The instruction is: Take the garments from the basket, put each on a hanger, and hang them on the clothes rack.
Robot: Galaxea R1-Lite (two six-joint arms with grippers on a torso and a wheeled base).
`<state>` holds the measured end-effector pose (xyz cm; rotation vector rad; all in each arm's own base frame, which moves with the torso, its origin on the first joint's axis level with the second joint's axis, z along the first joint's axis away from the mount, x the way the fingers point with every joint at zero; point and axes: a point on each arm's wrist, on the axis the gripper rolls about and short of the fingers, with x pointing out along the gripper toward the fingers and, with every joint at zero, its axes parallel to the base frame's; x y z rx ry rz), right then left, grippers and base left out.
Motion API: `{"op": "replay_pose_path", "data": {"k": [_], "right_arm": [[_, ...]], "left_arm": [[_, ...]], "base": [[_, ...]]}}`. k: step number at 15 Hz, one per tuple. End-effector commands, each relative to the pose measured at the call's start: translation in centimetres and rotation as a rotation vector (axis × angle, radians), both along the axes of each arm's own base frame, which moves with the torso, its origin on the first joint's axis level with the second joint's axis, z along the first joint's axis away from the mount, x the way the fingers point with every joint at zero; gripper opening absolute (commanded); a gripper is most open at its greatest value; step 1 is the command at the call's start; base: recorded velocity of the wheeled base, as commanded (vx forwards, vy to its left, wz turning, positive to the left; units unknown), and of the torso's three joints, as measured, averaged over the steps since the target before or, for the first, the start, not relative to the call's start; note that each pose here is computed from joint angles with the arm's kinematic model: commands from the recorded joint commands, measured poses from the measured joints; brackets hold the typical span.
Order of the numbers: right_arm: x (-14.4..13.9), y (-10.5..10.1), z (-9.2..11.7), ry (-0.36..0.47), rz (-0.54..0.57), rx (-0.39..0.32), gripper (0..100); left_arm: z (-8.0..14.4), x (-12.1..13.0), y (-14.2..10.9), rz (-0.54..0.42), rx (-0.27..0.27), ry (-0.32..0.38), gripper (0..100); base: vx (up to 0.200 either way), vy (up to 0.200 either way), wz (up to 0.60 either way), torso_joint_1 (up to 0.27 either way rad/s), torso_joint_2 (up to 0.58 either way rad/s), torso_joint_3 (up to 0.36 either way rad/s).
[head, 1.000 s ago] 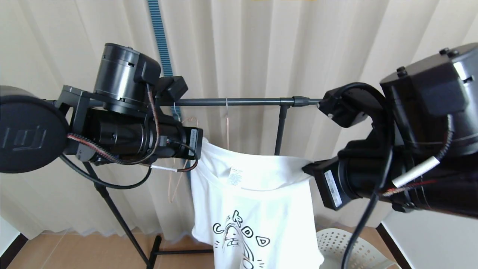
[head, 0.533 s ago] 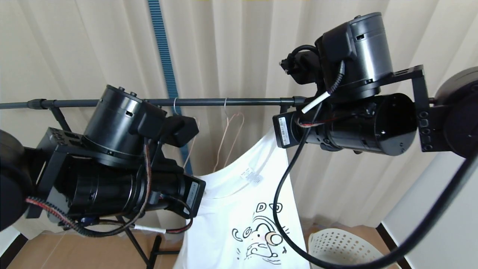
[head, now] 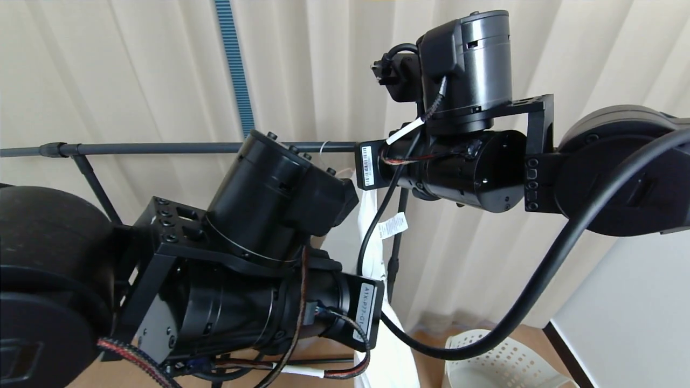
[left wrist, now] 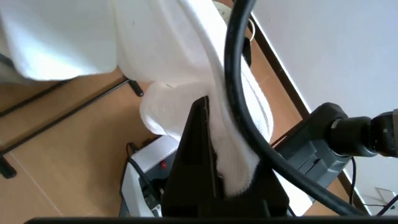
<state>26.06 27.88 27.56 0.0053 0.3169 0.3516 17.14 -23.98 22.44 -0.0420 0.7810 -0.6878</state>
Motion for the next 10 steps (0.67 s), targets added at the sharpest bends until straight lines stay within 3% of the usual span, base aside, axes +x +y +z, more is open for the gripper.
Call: {"op": "replay_pose_path", "data": {"k": [1,7,10], "right_arm": [[-0.1,0.2,-0.2,0.006,0.005,-0.003,0],[-0.3,-0.4,-0.3,0.012,0.000,-0.010,0],[-1.0,-2.9,-0.1,0.021,-0.037,-0.022,0]], "left_arm": [[-0.4,0.4,-1.0,-0.004,0.007,0.007,0],[-0.3,0.4,-0.3,0.056,0.016,-0.002,0],[-1.3,0.7,1.5,0.151,0.084,-0.023,0]], "base": [[0.000,0.000,0.00,0.000,0.00,0.000],[0.000,0.000,0.00,0.000,0.00,0.000],[0.000,0.000,0.00,0.000,0.00,0.000]]}}
